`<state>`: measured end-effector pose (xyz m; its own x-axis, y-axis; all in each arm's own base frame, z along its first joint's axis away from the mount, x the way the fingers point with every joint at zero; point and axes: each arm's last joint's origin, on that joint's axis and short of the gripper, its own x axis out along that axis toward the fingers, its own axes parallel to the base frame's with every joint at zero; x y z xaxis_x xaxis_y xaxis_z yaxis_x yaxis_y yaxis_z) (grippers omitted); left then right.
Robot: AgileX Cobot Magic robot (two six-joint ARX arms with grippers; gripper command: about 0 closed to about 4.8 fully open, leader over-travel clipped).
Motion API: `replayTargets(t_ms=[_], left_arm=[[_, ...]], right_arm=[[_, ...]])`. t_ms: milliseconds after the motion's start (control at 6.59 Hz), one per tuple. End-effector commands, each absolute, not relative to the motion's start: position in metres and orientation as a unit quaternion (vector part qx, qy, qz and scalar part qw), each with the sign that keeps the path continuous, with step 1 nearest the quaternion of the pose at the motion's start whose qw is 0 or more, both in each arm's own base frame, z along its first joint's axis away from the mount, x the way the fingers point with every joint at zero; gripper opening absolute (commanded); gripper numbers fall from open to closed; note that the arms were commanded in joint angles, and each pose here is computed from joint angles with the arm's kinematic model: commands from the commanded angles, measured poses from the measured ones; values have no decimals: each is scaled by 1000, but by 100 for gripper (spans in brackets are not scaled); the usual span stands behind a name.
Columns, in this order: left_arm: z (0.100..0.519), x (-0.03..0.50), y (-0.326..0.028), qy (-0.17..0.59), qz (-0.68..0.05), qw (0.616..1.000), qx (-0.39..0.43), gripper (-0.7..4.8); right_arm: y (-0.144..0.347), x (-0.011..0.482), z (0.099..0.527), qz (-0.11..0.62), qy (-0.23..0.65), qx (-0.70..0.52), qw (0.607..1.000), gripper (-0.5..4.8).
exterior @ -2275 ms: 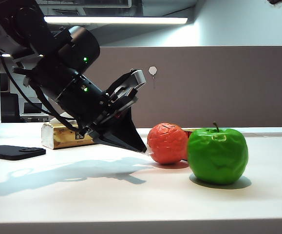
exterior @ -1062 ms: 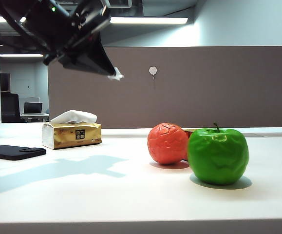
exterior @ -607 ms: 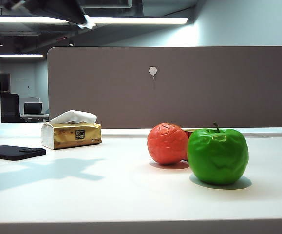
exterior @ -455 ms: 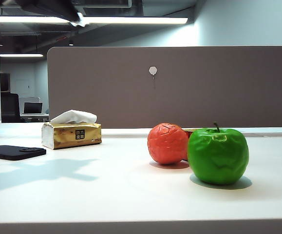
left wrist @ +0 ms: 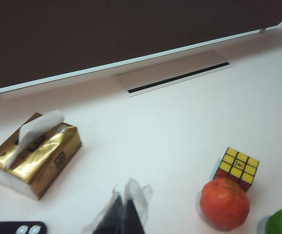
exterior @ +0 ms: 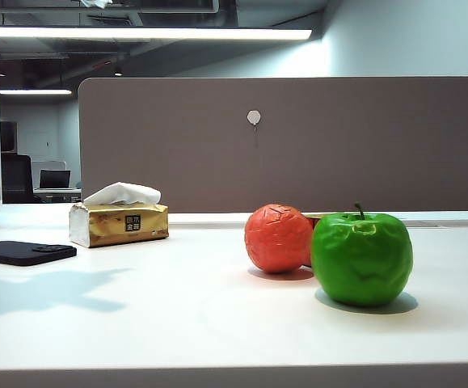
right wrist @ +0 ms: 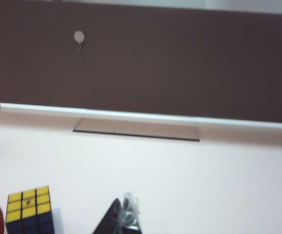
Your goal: Move all the fruits on the tabletop near the face of the Rubik's cube that has the color most similar to each fruit.
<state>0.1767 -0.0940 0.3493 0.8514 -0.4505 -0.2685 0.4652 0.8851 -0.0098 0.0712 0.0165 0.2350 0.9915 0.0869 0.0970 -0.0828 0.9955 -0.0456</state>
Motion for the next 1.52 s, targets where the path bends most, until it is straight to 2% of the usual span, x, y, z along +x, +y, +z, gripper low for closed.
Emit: replayTargets(t_ms=[152,455,607,1062,1517], left_arm=[[355,139,-73,112,-229,966,31,-5],[332,105,-55,90,-227,970,15,-5],[320,95,-49,82,-217,973,2,-5],[302,76,-38,53,-208,977,-7,-5],[273,73,-36,70,-202,976,-29,-5]], right_arm=[[25,75,226,158,-75,-40,984,-1],[26,78,221,162,-86,3,983,-1],[28,84,206,170,-81,30,982,-1],[31,92,176,172,-55,35,983,-1],[31,92,175,168,-49,34,984,-1]])
